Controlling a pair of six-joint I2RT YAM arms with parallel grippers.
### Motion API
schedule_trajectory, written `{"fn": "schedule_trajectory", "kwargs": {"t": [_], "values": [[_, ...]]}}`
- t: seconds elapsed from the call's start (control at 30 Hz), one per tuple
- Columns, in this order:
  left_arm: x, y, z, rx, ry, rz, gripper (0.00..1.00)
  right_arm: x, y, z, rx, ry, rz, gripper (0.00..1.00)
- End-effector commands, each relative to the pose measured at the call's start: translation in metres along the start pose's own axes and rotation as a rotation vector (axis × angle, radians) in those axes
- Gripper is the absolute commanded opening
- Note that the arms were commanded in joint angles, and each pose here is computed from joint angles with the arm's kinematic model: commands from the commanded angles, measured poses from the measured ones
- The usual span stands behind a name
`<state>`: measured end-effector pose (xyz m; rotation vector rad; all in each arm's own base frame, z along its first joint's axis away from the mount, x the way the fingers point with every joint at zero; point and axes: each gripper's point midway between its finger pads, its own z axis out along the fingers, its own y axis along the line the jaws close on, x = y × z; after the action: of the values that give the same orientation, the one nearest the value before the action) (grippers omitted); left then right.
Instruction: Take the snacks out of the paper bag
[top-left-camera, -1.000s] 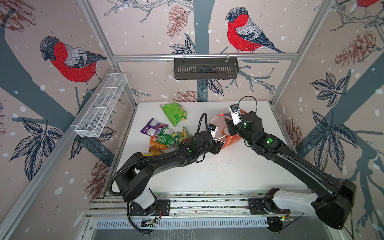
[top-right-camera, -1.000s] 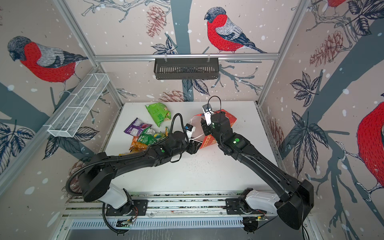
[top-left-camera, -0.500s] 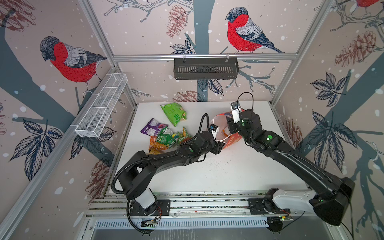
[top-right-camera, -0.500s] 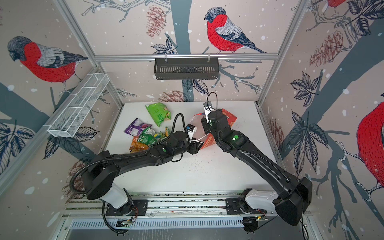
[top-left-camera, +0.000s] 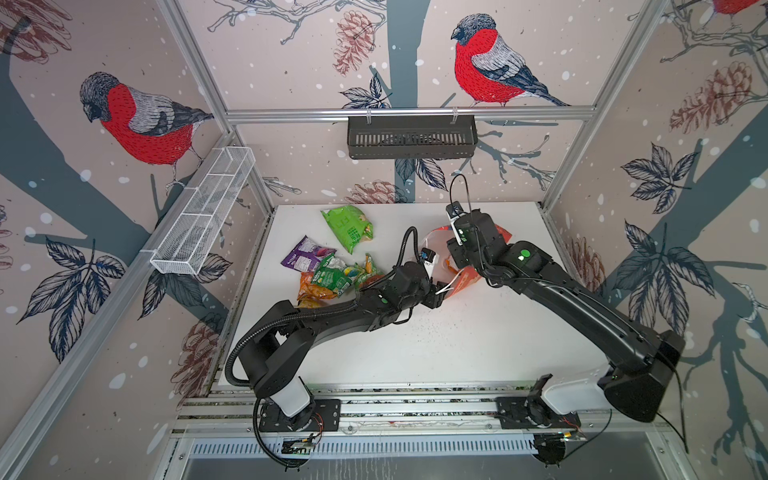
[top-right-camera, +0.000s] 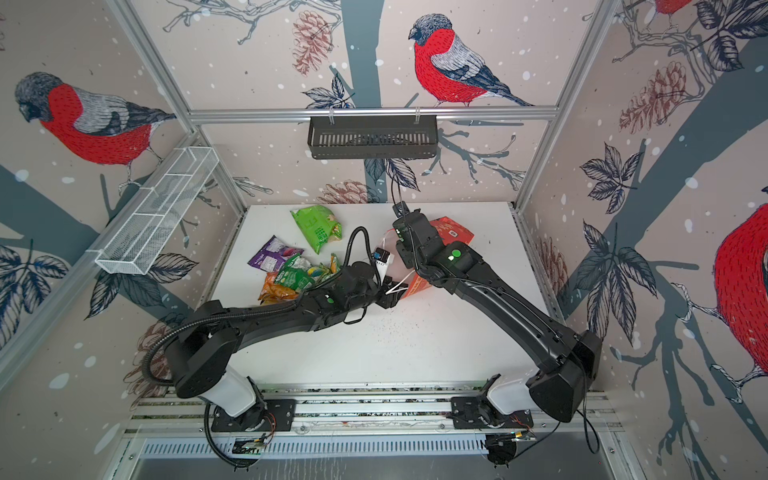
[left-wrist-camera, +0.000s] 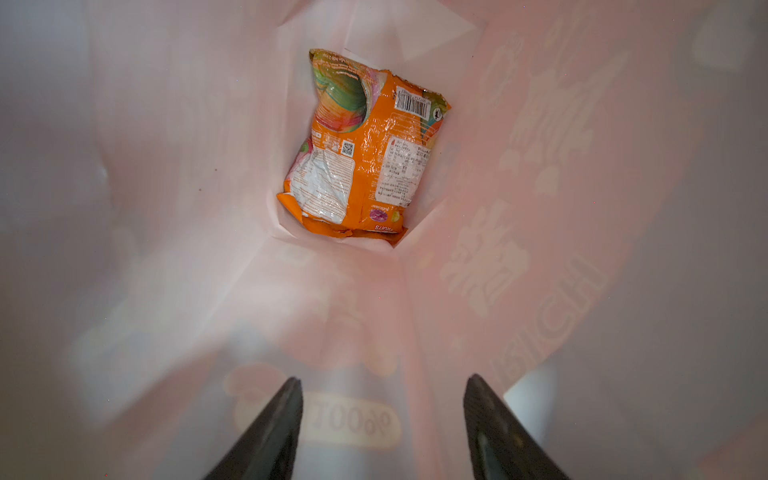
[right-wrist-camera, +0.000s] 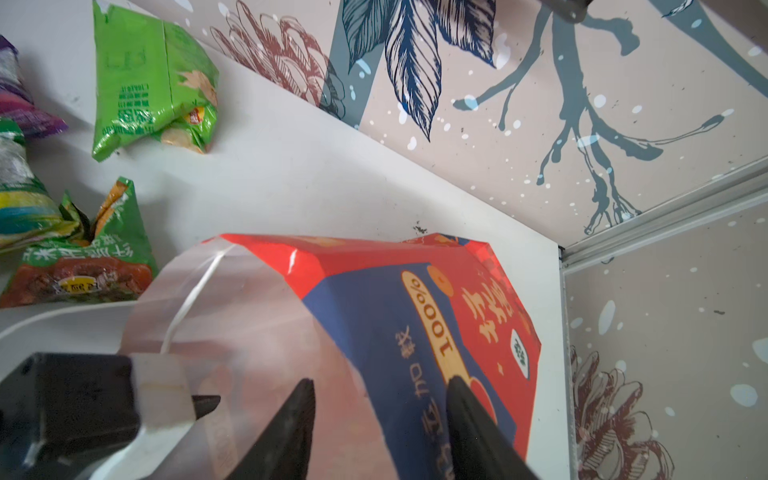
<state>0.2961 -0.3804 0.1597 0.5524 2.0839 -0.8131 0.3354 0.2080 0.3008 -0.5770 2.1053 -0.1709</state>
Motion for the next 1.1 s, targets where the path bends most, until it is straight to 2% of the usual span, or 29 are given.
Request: {"fn": "schedule_trajectory", "kwargs": {"t": [0.0, 0.13, 0.33, 0.63, 0.9, 1.07], "values": [[-0.007, -0.007, 0.001, 0.035, -0.034, -0.021, 0.62, 0.015, -0.001, -0.003, 0.032, 0.058, -0.052, 0.40], [-0.005, -0.007, 0.001, 0.036, -0.027, -0.030, 0.62, 0.022, 0.006, -0.008, 0.035, 0.054, -0.081, 0.19], [-0.009, 0.000, -0.007, -0.002, -0.059, -0.031, 0.62, 0.033, 0.015, -0.019, 0.011, 0.013, -0.101, 0.01], [-0.017, 0.010, -0.025, -0.056, -0.125, -0.026, 0.69, 0.056, 0.013, -0.042, -0.017, -0.112, -0.043, 0.00], [-0.012, 0.009, -0.027, -0.029, -0.146, -0.044, 0.69, 0.070, 0.006, -0.066, -0.079, -0.289, 0.028, 0.00], [-0.008, 0.010, -0.024, -0.027, -0.143, -0.044, 0.69, 0.074, 0.002, -0.068, -0.080, -0.287, 0.030, 0.00]]}}
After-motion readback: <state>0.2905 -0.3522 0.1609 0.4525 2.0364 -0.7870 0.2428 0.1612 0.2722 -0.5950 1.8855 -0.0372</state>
